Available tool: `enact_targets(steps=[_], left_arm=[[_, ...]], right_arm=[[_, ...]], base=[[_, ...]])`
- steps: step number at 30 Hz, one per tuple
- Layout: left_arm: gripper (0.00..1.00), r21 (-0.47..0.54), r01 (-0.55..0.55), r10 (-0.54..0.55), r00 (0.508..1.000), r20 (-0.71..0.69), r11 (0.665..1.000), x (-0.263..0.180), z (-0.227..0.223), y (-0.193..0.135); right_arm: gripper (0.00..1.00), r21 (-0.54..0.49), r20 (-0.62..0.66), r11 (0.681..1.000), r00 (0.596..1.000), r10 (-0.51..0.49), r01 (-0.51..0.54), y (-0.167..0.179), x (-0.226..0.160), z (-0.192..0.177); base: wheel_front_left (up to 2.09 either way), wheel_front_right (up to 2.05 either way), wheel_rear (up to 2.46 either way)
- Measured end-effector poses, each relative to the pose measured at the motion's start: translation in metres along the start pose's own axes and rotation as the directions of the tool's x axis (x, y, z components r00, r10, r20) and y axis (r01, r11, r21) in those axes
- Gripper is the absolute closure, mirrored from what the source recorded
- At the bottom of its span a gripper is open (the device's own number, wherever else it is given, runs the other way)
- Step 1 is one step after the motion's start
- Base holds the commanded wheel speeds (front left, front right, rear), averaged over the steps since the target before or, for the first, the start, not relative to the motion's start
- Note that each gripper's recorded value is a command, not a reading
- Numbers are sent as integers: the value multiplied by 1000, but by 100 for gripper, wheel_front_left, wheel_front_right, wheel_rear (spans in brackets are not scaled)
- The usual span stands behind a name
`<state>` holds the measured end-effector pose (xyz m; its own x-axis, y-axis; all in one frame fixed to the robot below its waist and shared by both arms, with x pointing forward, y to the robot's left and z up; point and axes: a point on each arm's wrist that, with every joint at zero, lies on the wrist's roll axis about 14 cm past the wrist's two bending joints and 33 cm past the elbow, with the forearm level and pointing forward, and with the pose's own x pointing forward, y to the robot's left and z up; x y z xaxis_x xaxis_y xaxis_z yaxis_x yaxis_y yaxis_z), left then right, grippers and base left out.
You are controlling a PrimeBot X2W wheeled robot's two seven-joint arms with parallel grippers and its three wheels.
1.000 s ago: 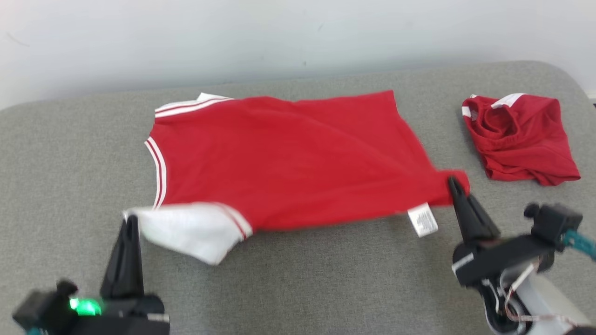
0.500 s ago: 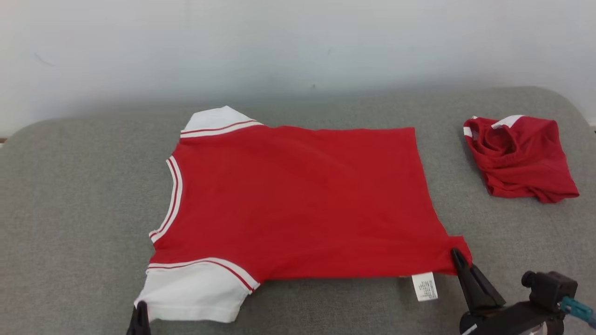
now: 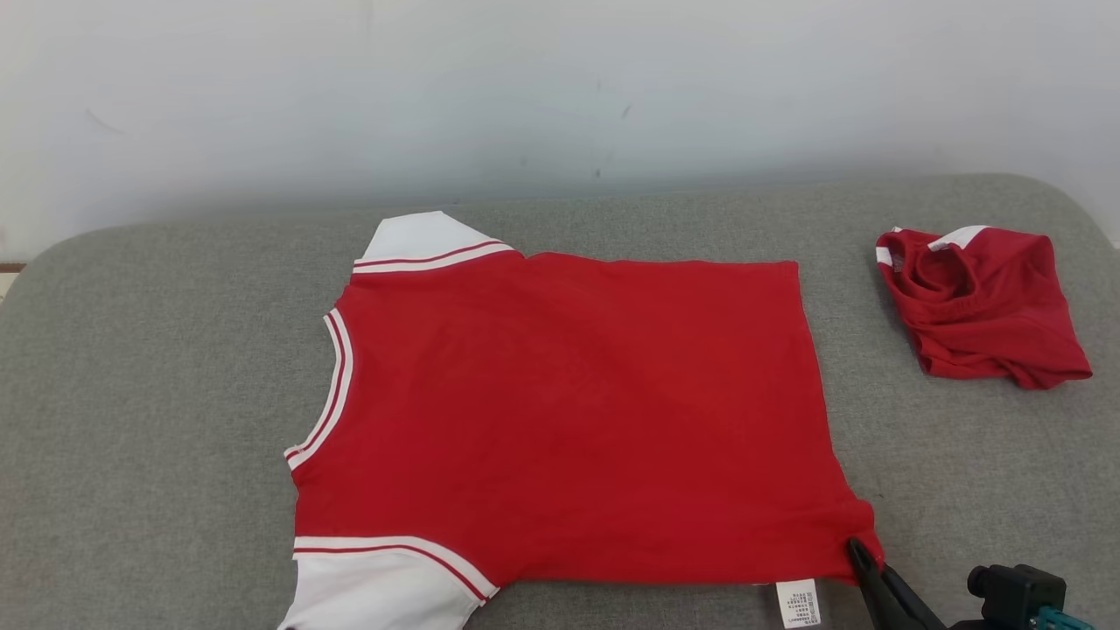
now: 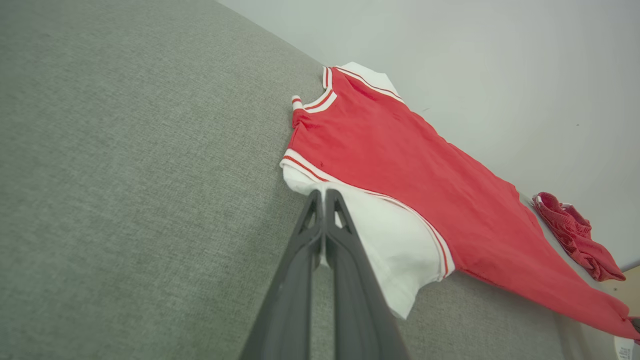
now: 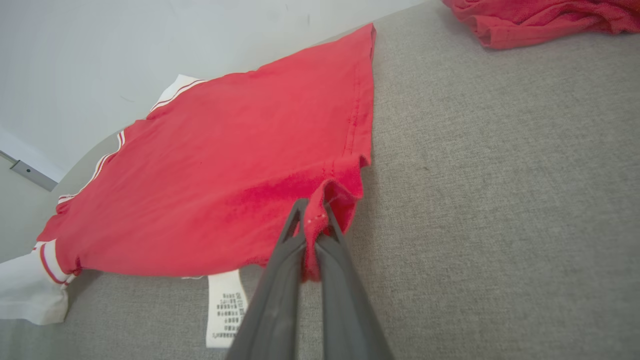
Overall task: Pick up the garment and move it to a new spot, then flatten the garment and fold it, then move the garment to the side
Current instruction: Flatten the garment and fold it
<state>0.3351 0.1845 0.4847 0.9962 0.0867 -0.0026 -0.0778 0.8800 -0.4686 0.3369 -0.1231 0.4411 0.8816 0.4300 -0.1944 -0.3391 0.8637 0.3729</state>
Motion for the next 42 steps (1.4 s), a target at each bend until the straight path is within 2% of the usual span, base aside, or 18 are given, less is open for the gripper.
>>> enact_targets(steps=[5,20,29,42], left_arm=[[100,-11,31,-31,999,8,999,7,2,-8],[100,123,241,-259,952,164,963,67,57,-64],[100,169,279,-298,950,97,945,116,45,-71],[100,214,292,-289,956,-46,932,180,8,-68]], right_arm=[[100,-7,-6,1000,1000,0,0,1,3,-1],[100,-18,48,1000,999,-7,8,-7,20,38],[100,-32,16,999,1000,-24,25,-18,50,51],[100,-12,-41,997,996,-74,74,-41,88,48]], base=[[0,0,0],[0,0,0],[0,0,0],[0,0,0]])
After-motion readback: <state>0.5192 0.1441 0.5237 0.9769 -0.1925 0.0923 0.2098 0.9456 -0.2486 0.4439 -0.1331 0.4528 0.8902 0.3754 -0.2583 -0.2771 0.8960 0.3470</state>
